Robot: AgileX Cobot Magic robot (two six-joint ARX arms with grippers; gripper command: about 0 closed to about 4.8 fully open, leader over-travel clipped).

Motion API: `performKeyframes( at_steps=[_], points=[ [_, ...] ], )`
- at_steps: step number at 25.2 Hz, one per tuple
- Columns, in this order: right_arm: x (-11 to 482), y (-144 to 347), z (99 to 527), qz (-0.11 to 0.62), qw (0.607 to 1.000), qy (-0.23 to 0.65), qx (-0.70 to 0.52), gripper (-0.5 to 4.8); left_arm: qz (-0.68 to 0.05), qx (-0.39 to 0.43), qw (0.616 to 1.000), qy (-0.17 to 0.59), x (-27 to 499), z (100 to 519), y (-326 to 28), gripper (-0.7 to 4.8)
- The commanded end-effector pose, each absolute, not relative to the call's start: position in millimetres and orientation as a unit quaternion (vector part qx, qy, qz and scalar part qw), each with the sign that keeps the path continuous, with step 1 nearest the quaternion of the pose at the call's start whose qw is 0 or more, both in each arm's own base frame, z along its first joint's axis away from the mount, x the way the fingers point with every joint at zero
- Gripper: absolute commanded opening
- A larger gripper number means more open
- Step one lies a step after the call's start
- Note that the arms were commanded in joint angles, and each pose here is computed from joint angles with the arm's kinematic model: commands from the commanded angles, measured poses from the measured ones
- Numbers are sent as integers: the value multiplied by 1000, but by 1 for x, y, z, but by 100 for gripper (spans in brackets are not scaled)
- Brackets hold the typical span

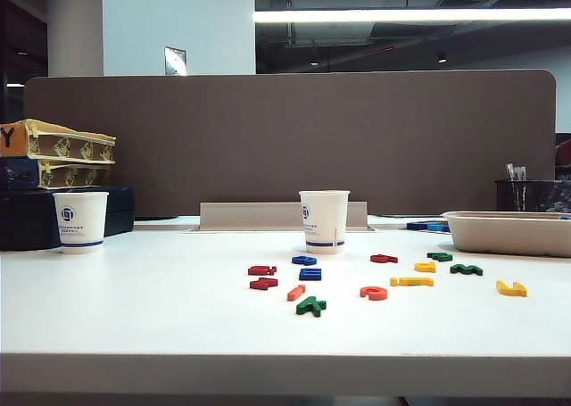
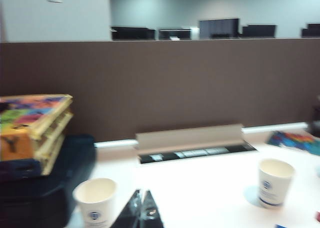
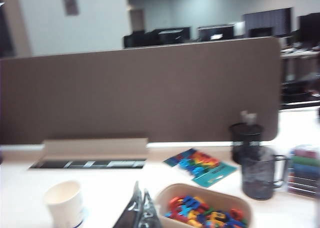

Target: Pick up the letter "c" and put it in the paper cup.

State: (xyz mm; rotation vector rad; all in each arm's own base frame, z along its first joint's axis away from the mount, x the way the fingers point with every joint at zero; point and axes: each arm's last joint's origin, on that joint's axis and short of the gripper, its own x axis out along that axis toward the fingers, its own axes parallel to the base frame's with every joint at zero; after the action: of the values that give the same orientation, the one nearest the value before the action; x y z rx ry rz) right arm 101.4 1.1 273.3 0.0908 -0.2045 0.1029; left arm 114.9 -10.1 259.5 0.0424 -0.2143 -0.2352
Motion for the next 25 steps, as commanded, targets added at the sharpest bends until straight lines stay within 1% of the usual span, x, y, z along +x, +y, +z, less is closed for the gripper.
performKeyframes(
  at_steps=[1, 5, 10, 12, 15, 17, 18, 21, 25],
  points=[
    [111, 4, 283, 97, 991, -90, 37, -5, -160, 27, 980, -116, 126, 270, -13, -5],
    [125, 7, 286, 123, 990, -61, 40, -5, -208, 28, 973, -93, 142, 275, -17, -5],
    [137, 12, 279, 169, 984, -28, 43, -5, -255, 23, 965, -62, 155, 272, -25, -5],
    [144, 15, 274, 189, 981, -8, 45, 4, -272, 20, 961, -49, 160, 269, -31, -5],
    [151, 19, 269, 200, 979, 11, 48, 23, -297, 18, 954, -34, 165, 263, -41, -1],
    [156, 23, 266, 210, 976, 23, 49, 23, -314, 27, 948, -29, 167, 260, -48, 10],
    [157, 24, 265, 213, 975, 27, 50, 25, -320, 32, 947, -27, 168, 259, -50, 31],
    [161, 28, 262, 225, 972, 39, 51, 55, -330, 39, 943, -18, 170, 255, -54, 32],
    [165, 33, 260, 246, 966, 52, 51, 54, -334, 48, 941, -11, 173, 252, -56, 32]
  ],
)
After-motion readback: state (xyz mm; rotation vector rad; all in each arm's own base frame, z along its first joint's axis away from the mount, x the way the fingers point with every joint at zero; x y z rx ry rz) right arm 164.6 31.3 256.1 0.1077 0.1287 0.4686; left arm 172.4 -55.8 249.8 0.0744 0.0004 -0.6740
